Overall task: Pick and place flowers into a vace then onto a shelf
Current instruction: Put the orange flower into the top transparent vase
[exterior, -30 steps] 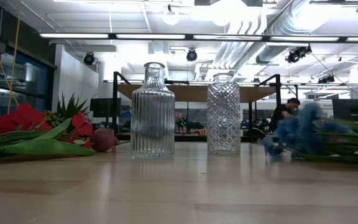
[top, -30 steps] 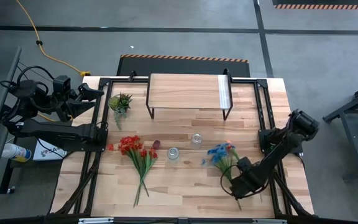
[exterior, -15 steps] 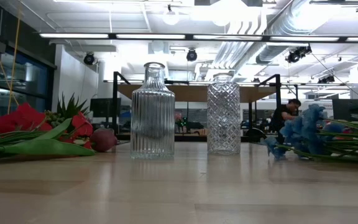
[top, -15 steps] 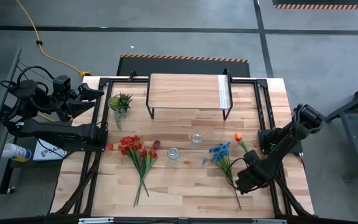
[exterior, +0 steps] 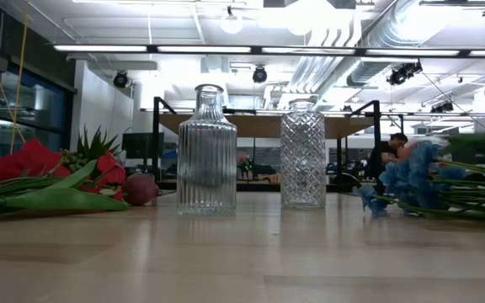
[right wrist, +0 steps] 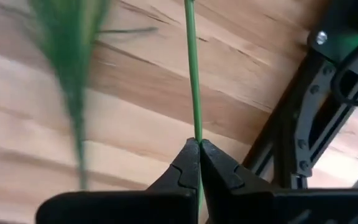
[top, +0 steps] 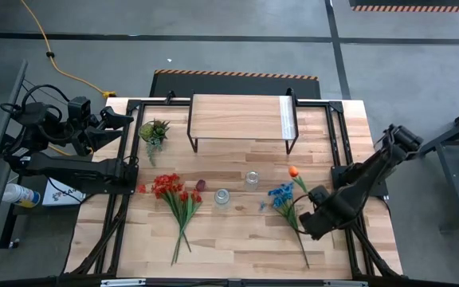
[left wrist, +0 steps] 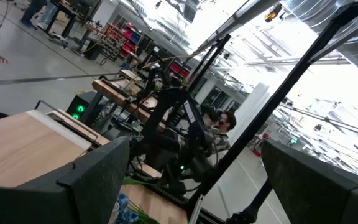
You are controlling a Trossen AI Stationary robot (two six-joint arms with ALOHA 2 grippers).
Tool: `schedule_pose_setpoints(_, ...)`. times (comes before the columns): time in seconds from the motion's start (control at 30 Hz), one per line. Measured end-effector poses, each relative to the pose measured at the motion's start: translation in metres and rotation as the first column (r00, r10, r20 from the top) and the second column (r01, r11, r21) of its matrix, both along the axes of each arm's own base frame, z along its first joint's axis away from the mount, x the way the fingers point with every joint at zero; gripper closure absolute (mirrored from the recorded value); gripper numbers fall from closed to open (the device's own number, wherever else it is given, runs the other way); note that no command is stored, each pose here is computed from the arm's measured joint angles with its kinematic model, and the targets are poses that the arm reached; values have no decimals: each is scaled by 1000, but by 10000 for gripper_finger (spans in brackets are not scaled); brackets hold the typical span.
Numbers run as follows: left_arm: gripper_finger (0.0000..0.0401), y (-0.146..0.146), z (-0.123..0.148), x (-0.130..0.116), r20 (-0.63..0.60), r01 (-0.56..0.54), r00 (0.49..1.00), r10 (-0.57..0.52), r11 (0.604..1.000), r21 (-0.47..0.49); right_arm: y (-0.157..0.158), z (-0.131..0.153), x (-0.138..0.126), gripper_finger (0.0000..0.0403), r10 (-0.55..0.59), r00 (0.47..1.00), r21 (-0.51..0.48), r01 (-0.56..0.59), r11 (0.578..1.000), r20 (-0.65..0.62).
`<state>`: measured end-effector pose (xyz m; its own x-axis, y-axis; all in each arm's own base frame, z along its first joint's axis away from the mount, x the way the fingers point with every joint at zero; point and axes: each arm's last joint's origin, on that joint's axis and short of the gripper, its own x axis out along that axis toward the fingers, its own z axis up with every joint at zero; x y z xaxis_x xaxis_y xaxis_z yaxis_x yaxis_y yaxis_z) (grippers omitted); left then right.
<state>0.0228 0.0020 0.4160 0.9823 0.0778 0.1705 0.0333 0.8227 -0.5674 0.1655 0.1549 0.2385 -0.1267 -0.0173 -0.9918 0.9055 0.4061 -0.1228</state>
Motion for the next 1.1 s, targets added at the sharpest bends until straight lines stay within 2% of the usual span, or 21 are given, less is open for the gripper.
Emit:
schedule_pose_setpoints(0.2, 2, 0, -2, 0, -21, 0, 1000, 0, 1000, -1, -4, 38, 3, 403, 42, 998, -57, -40, 998, 44)
schedule_pose_setpoints(0.4, 2, 0, -5, 1, -56, -1, 998, 0, 1000, -3, 0, 74, 13, 403, 135, 963, -98, -115, 988, 233)
schedule_pose_setpoints(0.53, 2, 0, -5, 1, -56, 0, 998, 0, 1000, -3, 3, 93, 23, 403, 224, 887, -163, -171, 972, 403)
schedule_pose_setpoints(0.63, 2, 0, -5, 1, -56, 0, 998, 0, 1000, -3, 7, 104, 34, 403, 332, 770, -286, -202, 937, 545)
schedule_pose_setpoints(0.73, 2, 0, -5, 1, -56, 0, 998, 0, 1000, -3, 11, 112, 46, 403, 447, 630, -447, -173, 878, 635)
schedule_pose_setpoints(0.87, 2, 0, -5, 1, -56, 0, 998, 0, 1000, -3, 13, 118, 55, 403, 584, 522, -653, -67, 755, 621)
schedule_pose_setpoints(0.93, 2, 0, -5, 1, -56, 0, 998, 0, 1000, -3, 13, 118, 59, 403, 647, 499, -746, -1, 666, 577)
schedule_pose_setpoints(1.0, 2, 0, -5, 1, -56, 0, 998, 0, 1000, -3, 12, 117, 64, 403, 681, 497, -807, 71, 586, 538)
schedule_pose_setpoints(1.1, 2, 0, -5, 1, -56, 0, 998, 0, 1000, -3, 11, 111, 71, 403, 691, 512, -850, 173, 498, 510)
